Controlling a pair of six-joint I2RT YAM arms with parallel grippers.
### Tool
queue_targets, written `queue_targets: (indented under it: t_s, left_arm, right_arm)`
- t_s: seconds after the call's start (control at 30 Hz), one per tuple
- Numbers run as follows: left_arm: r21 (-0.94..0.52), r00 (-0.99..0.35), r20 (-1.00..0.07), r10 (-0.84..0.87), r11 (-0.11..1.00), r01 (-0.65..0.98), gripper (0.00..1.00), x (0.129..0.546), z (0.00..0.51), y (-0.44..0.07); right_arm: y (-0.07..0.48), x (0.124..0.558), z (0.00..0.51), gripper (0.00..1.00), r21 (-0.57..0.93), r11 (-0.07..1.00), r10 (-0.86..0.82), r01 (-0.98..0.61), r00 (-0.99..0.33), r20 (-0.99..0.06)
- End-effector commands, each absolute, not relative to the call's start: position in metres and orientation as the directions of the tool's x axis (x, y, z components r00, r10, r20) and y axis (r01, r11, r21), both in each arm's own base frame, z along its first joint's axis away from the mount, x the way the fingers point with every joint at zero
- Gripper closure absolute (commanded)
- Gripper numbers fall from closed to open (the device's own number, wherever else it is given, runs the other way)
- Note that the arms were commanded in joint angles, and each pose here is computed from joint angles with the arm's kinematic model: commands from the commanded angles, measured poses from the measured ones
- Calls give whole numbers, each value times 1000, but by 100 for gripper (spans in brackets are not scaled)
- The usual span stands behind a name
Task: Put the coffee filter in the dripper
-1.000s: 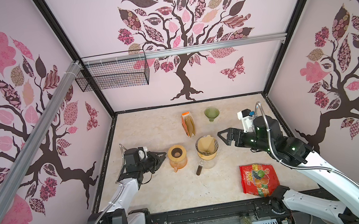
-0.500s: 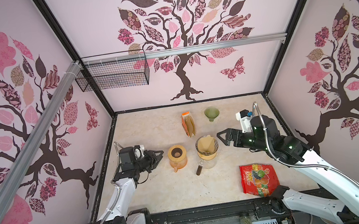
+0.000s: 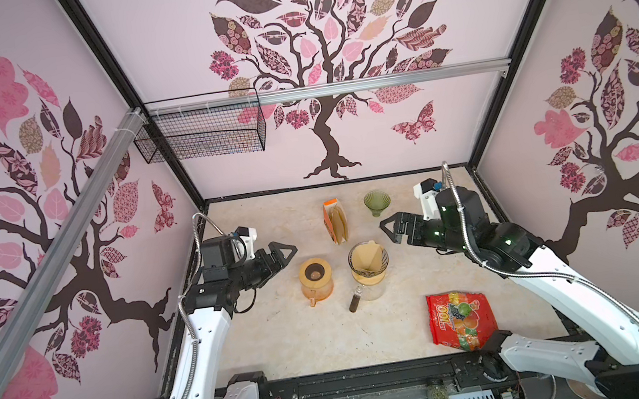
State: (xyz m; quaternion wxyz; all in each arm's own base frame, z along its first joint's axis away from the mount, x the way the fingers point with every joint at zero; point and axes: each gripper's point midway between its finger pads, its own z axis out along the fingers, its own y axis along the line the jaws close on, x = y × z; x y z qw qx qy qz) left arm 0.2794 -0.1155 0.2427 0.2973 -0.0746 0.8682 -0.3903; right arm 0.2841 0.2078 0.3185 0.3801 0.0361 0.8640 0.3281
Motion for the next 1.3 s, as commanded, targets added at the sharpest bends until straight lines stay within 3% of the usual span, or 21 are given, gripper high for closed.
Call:
queue_targets:
  t_s: [0.0, 0.3, 0.5, 0.7, 0.83, 1.07, 1.27]
  left_arm:
    - [-620, -777, -564, -282, 766, 172, 2, 269, 257, -109]
    - [-599, -734, -612, -295, 778, 187, 2, 249, 258, -104]
    - [-623, -731, -596, -332, 765, 161, 2, 241, 261, -103]
    - [-704, -717, -555, -421, 698, 135, 2, 248, 272, -108]
    - [-727, -719, -531, -449, 677, 114, 2, 250, 269, -109]
    - [-722, -706, -511, -490, 691, 43, 2, 250, 264, -100]
    - [-736, -726, -491, -482, 676, 49, 2, 251, 260, -104]
  right_arm:
    - [207, 300, 329, 0, 565, 809, 323, -163, -680, -658]
    - [209, 350, 333, 0, 541, 836, 365, -94, -642, -675]
    - [175, 403, 306, 0, 545, 835, 475, 79, -604, -640]
    - [124, 457, 247, 0, 581, 751, 632, 313, -595, -497]
    - [121, 482, 227, 0, 510, 800, 582, 316, -616, -532]
    - [134, 510, 183, 1, 474, 818, 547, 327, -698, -462]
    - [144, 522, 151, 10, 473, 813, 544, 340, -732, -409]
